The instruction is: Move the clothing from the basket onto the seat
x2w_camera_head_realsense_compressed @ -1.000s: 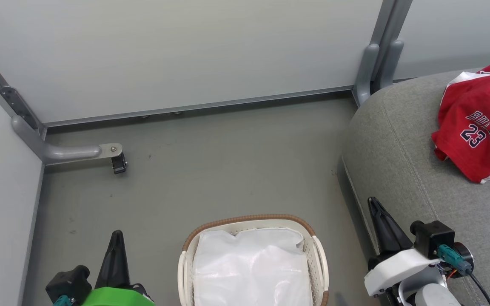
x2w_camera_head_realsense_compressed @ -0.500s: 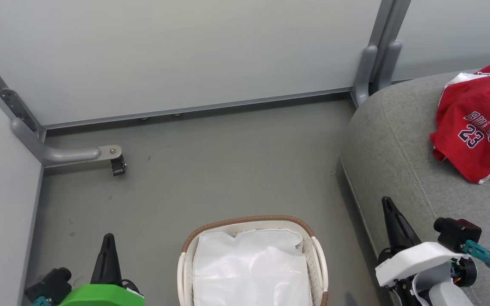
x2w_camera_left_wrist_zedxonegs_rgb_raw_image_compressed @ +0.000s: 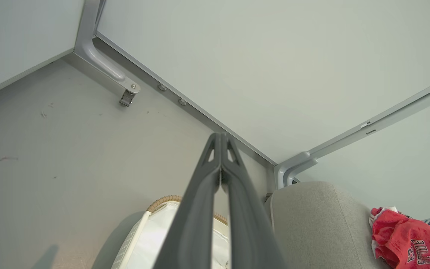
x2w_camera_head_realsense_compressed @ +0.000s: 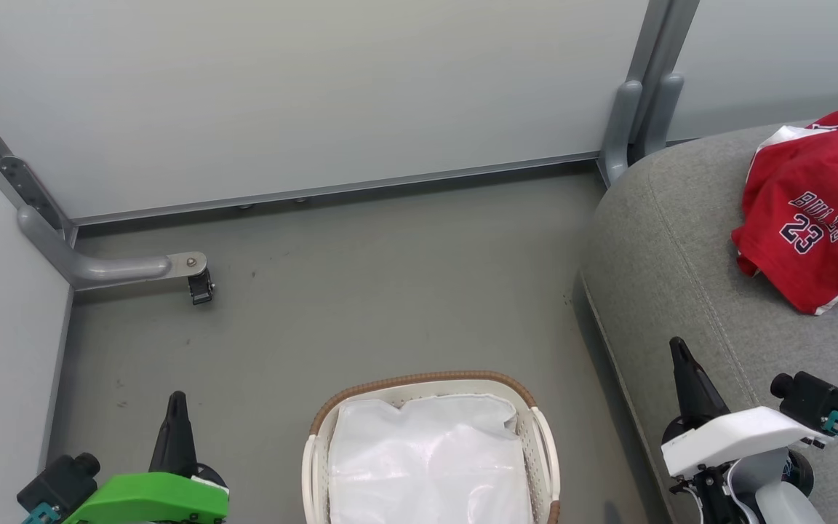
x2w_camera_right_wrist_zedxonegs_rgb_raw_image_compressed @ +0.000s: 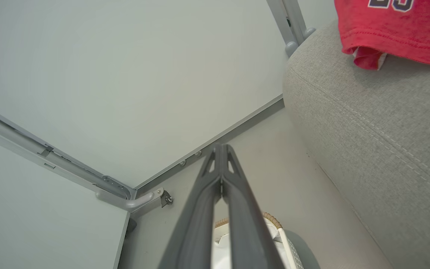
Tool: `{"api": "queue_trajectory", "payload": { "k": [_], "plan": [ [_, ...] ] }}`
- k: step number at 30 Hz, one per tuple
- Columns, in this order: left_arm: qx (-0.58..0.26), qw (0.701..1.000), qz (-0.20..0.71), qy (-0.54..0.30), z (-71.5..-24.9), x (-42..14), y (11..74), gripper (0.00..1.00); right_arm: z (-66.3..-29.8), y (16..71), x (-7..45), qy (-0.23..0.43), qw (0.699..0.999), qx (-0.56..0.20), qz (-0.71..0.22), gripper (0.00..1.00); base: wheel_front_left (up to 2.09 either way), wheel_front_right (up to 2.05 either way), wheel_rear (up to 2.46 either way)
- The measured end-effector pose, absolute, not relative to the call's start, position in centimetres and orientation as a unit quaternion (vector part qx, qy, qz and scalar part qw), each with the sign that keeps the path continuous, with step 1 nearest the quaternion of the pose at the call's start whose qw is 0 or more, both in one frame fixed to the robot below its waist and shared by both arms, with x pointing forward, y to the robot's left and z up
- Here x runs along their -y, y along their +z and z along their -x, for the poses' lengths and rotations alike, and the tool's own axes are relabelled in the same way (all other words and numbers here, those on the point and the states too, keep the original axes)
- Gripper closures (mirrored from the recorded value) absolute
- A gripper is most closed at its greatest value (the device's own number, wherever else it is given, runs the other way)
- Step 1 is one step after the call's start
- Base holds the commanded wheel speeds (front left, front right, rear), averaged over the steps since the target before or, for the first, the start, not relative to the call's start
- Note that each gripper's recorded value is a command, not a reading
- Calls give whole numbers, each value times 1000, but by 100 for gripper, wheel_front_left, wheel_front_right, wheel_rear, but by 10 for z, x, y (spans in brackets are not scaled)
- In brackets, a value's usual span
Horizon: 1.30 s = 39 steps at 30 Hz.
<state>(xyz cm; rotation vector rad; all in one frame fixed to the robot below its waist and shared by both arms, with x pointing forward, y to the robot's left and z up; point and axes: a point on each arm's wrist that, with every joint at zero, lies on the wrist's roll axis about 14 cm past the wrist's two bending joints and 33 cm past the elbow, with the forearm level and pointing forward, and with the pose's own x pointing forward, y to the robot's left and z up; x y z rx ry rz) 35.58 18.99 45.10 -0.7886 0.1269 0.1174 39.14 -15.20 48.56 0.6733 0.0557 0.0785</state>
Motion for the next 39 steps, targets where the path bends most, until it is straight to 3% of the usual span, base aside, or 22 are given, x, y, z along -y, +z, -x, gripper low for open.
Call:
{"api": "queue_trajectory", "payload": {
  "k": [39],
  "plan": [
    [-41, 824, 563, 51, -372, -196, 470, 100, -391, 489, 178, -3, 843, -31, -537, 100, 0, 0, 0]
  ]
}}
